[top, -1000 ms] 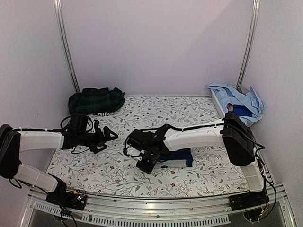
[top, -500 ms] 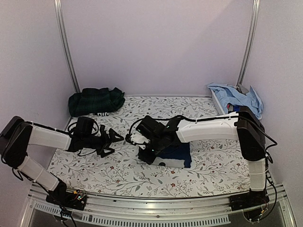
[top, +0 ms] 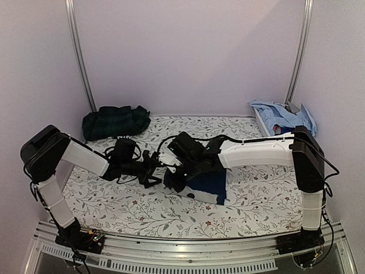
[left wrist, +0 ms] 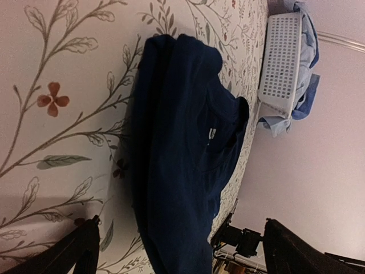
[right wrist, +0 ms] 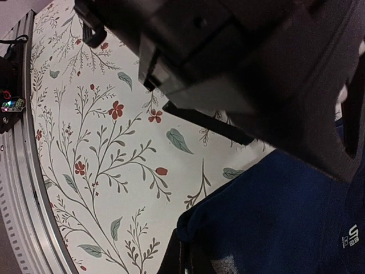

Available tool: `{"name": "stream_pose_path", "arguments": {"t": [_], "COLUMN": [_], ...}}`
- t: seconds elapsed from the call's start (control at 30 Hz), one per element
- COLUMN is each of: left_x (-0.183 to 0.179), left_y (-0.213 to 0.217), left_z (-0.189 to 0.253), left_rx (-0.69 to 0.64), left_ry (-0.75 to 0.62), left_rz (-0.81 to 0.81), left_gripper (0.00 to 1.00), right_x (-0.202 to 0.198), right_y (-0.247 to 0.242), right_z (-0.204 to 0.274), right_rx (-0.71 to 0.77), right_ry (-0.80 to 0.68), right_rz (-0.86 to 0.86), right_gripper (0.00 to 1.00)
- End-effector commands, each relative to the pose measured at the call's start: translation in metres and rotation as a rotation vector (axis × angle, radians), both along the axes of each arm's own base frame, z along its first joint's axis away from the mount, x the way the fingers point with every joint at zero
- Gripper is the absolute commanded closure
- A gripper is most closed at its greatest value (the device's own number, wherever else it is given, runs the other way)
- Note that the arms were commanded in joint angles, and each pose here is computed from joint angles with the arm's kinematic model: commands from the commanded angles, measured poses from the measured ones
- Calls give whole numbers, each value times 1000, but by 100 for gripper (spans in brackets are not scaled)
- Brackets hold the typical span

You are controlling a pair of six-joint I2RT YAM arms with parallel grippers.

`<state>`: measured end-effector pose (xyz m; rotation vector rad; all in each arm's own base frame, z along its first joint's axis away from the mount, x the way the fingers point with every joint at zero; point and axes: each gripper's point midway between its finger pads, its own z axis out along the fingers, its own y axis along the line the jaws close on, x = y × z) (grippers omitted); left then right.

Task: Fold and stack the mixed laundry pile
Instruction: Pass from the right arm to the left, then place the square-folded T-shirt at the corner of the board.

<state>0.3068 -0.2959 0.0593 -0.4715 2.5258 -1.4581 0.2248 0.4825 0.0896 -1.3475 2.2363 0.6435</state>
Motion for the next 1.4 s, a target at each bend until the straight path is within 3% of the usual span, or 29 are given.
{"name": "stream_pose_path", "arguments": {"t": [0.0, 0.13, 0.27, 0.5, 0.57, 0.63, 0.73, 0.83, 0.93, 1.1, 1.17, 1.37], "left_x": [-1, 2, 9, 24, 28, 37, 54, 72, 94, 158, 185, 254], "left_y": [-22, -30, -31, -43, -43, -40, -30, -18, -3, 27, 40, 57], "left_z": [0, -14, -18, -20, -26, -28, -36, -48, -55, -32, -24, 10], "left_rx": [-58, -51, -53, -40, 6, 85, 274, 450, 572, 723, 786, 903], "left_ry": [35, 90, 99, 79, 79, 34, -28, -50, -60, -179, -233, -378], "left_rz": [-11, -1, 36, 7, -3, -20, -69, -158, -226, -201, -191, -154], "left_gripper": [0, 5, 24, 75, 87, 98, 100, 100, 100, 100, 100, 100], "right_x": [8, 10, 12, 15, 15, 16, 23, 32, 39, 48, 53, 55], "right_y": [20, 25, 29, 32, 33, 31, 17, -5, -32, -72, -89, -121], "right_z": [47, 50, 47, 43, 46, 48, 49, 56, 71, 79, 82, 77], "right_rx": [129, 142, 146, 141, 148, 145, 133, 141, 160, 156, 161, 170], "right_ry": [-38, -37, -31, -36, -40, -50, -58, -39, -52, -62, -51, 1], "right_rz": [6, 2, 2, -4, -1, -5, -37, -96, -157, -248, -296, -371], "right_gripper": [100, 100, 100, 100, 96, 85, 72, 52, 34, 17, 4, 1]}}
